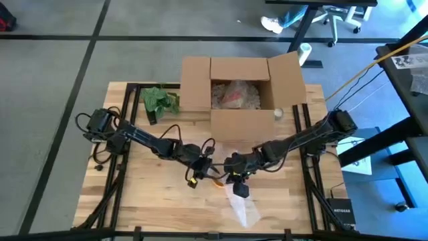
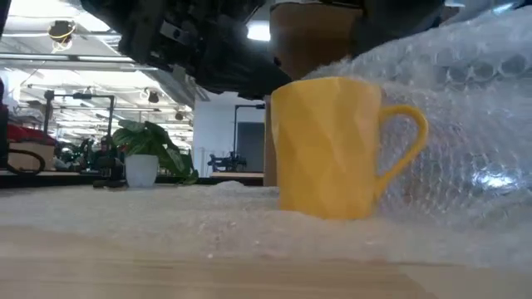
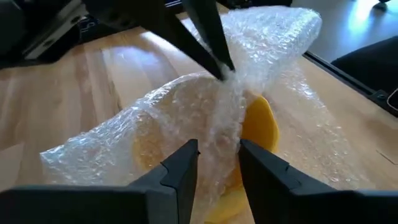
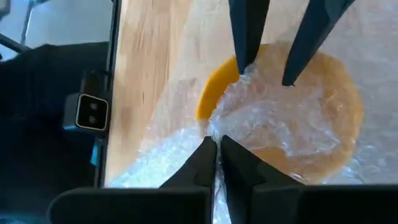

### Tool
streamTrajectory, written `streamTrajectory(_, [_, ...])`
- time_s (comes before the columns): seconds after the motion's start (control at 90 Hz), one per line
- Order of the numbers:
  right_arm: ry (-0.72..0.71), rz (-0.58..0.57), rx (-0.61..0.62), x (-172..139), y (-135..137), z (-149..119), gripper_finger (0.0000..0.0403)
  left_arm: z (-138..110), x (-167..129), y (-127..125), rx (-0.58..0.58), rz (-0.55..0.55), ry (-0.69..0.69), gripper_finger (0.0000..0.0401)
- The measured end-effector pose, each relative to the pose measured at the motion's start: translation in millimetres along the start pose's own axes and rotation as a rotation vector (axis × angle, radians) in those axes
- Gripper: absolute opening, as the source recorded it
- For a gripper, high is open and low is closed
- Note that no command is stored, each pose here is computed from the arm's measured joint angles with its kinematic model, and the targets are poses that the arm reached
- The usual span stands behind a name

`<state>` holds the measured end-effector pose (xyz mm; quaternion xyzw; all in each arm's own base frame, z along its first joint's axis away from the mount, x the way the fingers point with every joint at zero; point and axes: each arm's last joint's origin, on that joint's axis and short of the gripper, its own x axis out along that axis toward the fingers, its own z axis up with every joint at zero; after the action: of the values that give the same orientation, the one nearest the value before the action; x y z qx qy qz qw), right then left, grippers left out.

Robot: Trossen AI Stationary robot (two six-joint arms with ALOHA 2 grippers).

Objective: Wrap mug
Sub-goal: Wrap the yellow mug with the bubble wrap

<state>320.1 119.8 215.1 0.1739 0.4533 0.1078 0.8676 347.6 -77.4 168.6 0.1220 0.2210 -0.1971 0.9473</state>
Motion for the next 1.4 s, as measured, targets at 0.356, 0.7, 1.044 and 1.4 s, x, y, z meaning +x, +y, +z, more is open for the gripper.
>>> streamTrajectory(0.356, [0.013, -0.001, 0.008, 8.4, -17.7, 6.0, 0.0017, 2.9, 0.5, -4.5, 0.029, -0.018, -0.022, 0.0100])
streamTrajectory(0.7, [0.073, 0.027, -0.012, 35.1, -29.1, 1.4, 0.0005, 20.3, -6.4, -21.7, 0.157, -0.042, -0.103, 0.0100])
streamTrajectory(1.044, [0.070, 0.027, -0.013, 35.2, -29.0, 1.7, 0.0005, 13.8, -10.3, -44.6, 0.111, -0.081, 0.048, 0.0100])
streamTrajectory(1.4, [0.060, 0.083, -0.020, 30.8, -21.0, 12.2, 0.0005, -21.9, 22.6, -28.8, 0.087, 0.003, 0.110, 0.0100])
